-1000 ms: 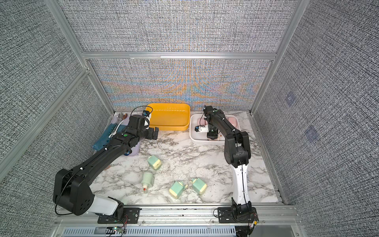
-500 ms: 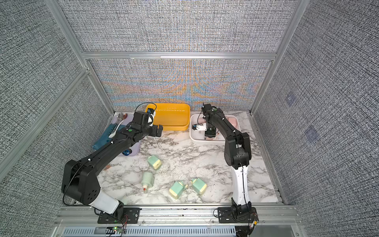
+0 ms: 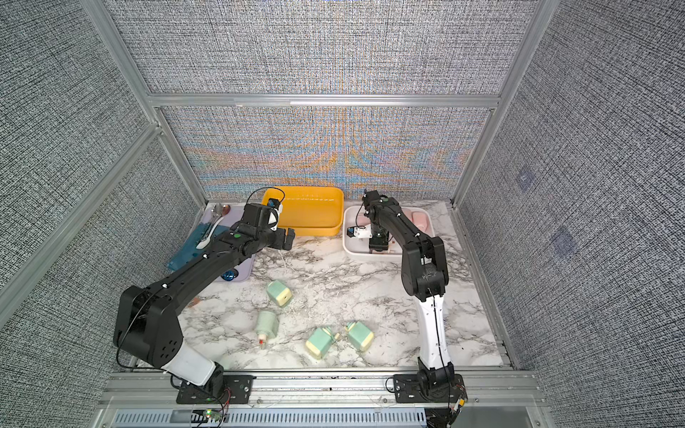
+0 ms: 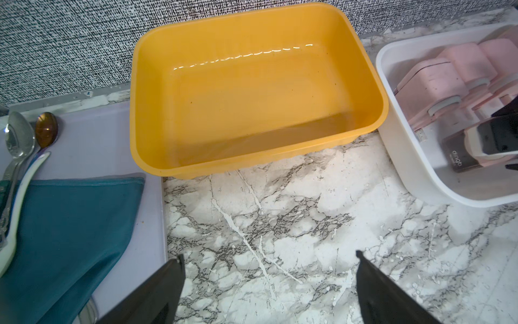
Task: Place the pencil sharpeners by color into the storage box
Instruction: Place the pencil sharpener in the storage box.
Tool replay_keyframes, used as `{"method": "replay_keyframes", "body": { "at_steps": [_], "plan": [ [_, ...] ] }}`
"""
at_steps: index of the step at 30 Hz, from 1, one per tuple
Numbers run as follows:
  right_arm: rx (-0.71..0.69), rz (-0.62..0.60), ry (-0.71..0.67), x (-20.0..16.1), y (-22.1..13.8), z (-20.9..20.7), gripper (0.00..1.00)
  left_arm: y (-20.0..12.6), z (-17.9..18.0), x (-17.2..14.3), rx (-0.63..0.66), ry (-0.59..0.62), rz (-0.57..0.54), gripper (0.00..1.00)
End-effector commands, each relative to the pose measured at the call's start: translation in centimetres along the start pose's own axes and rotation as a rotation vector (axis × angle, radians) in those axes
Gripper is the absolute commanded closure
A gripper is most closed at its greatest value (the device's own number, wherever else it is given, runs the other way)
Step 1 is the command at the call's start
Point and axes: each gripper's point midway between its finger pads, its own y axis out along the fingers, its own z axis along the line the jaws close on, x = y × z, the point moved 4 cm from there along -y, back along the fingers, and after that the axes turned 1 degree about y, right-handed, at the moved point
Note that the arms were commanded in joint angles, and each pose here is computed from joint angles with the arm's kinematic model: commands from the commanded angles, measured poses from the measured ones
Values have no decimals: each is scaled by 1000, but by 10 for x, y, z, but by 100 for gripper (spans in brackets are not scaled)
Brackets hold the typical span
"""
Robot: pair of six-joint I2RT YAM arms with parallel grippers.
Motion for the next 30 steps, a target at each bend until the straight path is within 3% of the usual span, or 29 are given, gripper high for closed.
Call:
{"method": "replay_keyframes", "body": {
  "at_steps": [1, 9, 15, 16, 17, 20, 25, 30],
  "plan": [
    [5, -27, 3, 1, -11, 1, 29, 1, 0, 2, -1, -3, -2, 1],
    [-27, -59, -1, 0, -35, -3, 28, 9, -6, 7, -36, -11, 10, 1],
    [-64, -118, 28, -1, -66, -2, 28, 23, -4, 27, -7, -112, -27, 1],
    [-74, -135, 36, 0, -73, -2, 18, 29, -5, 32, -7, -127, -24, 1],
    [-86, -157, 46, 1, -82, -3, 1, 36, -7, 38, -10, -145, -19, 1],
    [-133, -248, 89, 6, -110, -3, 1, 63, -9, 49, 4, -195, 22, 1],
    [-335, -417, 208, 7, -154, -10, 1, 114, -11, 57, 30, -224, 89, 1],
    [-618, -688, 397, 3, -207, -9, 1, 145, -17, 64, 19, -245, 124, 1]
  ]
}}
